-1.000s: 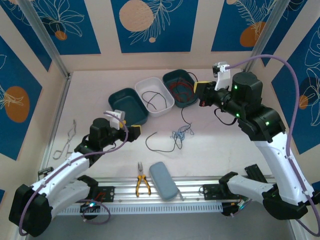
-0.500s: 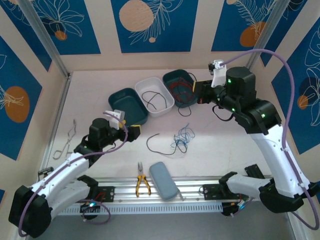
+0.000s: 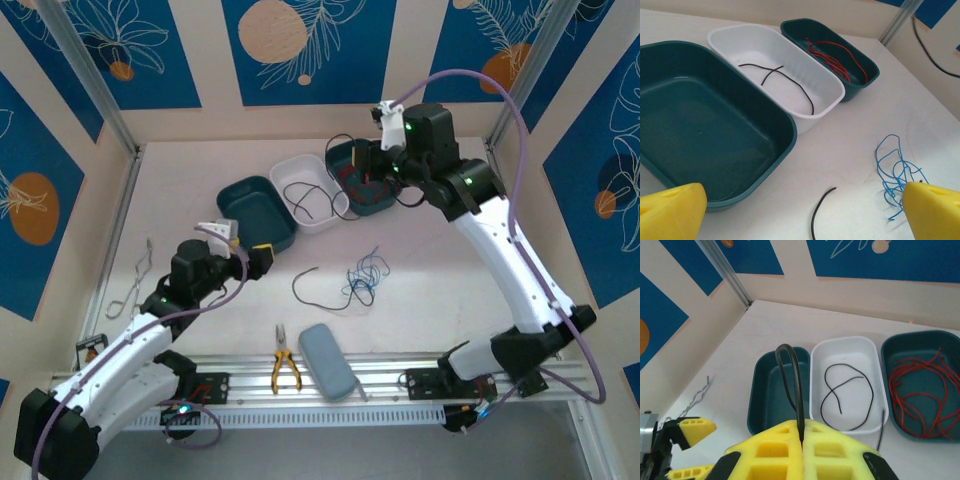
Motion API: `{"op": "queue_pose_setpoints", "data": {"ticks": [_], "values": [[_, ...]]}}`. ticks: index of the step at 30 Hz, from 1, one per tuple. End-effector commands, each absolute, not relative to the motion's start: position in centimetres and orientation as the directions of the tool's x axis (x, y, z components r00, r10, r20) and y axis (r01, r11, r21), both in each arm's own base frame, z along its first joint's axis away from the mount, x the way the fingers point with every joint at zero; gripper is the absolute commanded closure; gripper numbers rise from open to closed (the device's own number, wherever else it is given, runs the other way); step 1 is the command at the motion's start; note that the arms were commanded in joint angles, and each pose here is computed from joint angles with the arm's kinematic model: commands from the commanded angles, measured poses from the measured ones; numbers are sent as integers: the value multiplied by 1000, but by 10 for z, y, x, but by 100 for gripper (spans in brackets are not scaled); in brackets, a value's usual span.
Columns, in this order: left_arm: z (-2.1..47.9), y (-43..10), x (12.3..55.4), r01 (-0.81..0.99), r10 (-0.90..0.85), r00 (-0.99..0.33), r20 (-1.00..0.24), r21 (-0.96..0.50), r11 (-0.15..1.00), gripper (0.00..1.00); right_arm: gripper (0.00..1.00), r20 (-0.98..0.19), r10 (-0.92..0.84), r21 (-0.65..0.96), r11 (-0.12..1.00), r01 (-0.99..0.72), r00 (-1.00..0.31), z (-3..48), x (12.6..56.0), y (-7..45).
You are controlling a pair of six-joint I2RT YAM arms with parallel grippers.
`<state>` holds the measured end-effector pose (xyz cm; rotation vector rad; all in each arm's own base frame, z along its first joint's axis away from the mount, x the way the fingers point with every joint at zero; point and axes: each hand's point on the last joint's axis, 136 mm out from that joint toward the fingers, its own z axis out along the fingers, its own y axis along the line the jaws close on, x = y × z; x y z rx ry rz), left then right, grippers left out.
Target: Untangle the cables
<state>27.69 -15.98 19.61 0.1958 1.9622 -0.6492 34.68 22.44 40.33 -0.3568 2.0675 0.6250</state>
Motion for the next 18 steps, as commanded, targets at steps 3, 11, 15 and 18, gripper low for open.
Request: {"op": "queue_pose_setpoints", "data": {"ticks": [3,11,15,18], "values": [[208,-148,275,358,-159,-463,-872,-348,867,0,100,-883,-33,270,780,-565,-468,415,385,251],[208,-135,265,325,-158,-455,-876,-328,887,0,100,-865,-77,267,766,-585,-496,380,449,282],[208,-131,261,317,-160,-452,-878,-325,891,0,100,-841,-93,285,763,-580,-534,355,476,293],[208,-129,259,312,-156,-452,-878,-320,895,0,100,-824,-108,287,766,-575,-555,338,491,299]]}}
